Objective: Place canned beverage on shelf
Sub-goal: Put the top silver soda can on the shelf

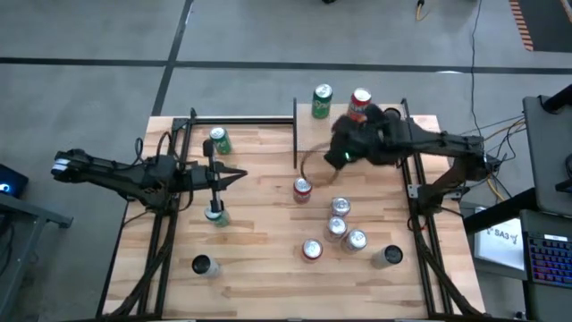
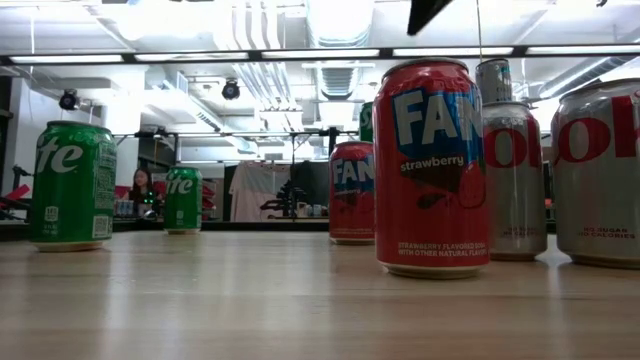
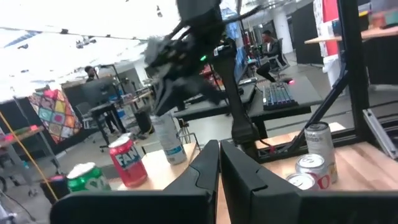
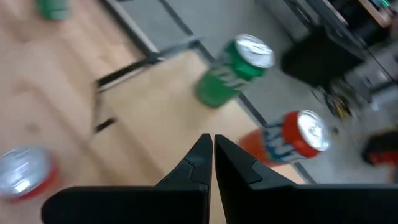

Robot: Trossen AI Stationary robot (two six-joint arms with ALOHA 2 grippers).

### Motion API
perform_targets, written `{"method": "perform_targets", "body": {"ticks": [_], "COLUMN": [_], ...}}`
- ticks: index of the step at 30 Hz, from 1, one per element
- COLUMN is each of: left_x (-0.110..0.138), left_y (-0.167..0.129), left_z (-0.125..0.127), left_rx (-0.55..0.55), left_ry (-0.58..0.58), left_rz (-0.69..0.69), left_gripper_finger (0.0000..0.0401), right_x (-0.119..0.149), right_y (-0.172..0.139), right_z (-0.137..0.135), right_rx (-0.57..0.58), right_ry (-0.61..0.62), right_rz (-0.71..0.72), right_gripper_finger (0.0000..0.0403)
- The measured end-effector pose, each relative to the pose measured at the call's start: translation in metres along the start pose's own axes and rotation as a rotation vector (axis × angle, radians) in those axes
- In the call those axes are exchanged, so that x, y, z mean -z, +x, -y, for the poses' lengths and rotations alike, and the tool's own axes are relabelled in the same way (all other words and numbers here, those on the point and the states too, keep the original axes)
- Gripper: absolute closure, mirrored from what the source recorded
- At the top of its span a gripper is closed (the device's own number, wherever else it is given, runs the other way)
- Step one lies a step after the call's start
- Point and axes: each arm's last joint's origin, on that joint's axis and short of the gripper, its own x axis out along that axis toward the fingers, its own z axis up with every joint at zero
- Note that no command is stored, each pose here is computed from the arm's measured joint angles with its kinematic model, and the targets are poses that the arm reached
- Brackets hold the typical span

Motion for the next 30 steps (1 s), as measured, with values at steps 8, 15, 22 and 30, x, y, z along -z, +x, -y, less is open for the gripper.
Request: {"method": "perform_targets", "body": {"ticks": [8,15,22,30], "left_x": [0.014,0.022,0.024,0.029], "left_y": [0.021,0.037,0.050,0.055], "left_z": [0.015,0.022,0.027,0.030], "left_rx": [0.125,0.135,0.144,0.144], "left_ry": [-0.151,-0.245,-0.304,-0.355], "left_rz": [-0.032,-0.103,-0.230,-0.354], "left_gripper_finger": [0.0401,0.0401,0.0401,0.0401], "right_x": [0.036,0.068,0.100,0.126], "right_y": [-0.046,-0.047,-0.025,-0.007], "right_z": [-0.031,-0.052,-0.064,-0.072], "right_rx": [-0.206,-0.420,-0.534,-0.617], "right_ry": [-0.103,-0.145,-0.181,-0.204], "right_rz": [0.177,0.338,0.380,0.483], "right_gripper_finger": [0.0394,0.0394,0.0394,0.0394]}}
